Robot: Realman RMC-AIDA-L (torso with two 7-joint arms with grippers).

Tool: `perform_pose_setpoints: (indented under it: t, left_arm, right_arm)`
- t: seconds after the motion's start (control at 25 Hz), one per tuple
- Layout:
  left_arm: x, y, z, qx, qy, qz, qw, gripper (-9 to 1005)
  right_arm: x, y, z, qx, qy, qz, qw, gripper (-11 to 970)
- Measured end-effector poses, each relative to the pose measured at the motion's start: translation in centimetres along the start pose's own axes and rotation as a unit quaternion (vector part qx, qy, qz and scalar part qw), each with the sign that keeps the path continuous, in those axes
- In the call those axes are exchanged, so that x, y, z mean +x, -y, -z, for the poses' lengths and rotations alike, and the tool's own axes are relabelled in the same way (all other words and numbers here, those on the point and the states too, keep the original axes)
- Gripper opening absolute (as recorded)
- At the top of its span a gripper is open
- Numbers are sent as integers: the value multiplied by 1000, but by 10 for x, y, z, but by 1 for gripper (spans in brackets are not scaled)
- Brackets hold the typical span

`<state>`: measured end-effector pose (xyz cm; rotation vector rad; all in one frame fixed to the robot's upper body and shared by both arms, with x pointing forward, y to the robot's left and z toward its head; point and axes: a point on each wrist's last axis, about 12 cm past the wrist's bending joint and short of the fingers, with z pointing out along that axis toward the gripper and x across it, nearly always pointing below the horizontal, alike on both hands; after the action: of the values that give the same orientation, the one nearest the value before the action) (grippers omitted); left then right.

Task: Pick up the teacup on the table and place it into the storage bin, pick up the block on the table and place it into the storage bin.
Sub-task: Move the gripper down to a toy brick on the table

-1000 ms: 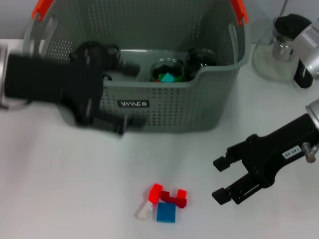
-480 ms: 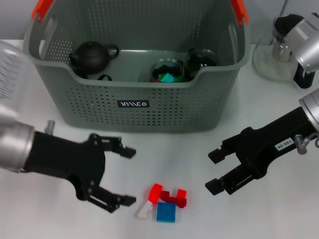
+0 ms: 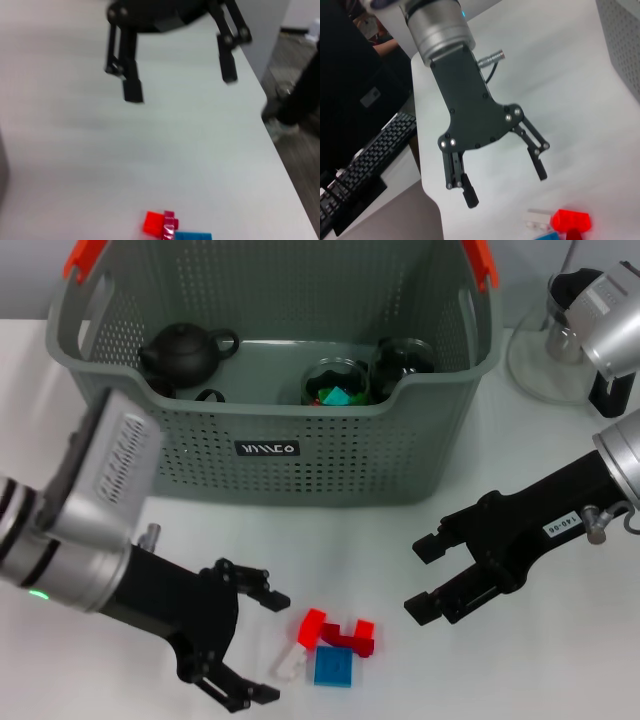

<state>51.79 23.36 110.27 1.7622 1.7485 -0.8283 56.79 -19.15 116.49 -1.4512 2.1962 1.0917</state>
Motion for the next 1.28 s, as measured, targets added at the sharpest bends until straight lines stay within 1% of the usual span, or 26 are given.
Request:
perform_pose_setpoints:
  t: [0.04, 0.12, 0.2, 0.4, 0.76, 1.28]
  left_arm:
    - [-4, -2, -6, 13, -17, -20, 1000, 964]
    - [-5, -3, -8, 17, -24, -24, 999, 964]
    - [-6, -6, -12, 27, -42, -33, 998, 964]
    - [1, -9, -18, 35, -69, -36, 996, 963]
    - [5, -9, -22, 41, -79, -43, 995, 964]
    - [-2, -15, -33, 60, -75, -44, 994, 963]
  right_arm:
    - [-1, 0, 0, 0, 0, -2, 1000, 938]
    - [-3, 1, -1, 2, 1, -6, 1000, 938]
    - [-5, 1, -2, 3, 3, -9, 1000, 938]
    - [-8, 1, -7, 4, 9, -13, 1000, 938]
    - [-11, 2, -11, 5, 15, -15, 1000, 938]
    - [-11, 2, -12, 5, 15, -17, 1000, 939]
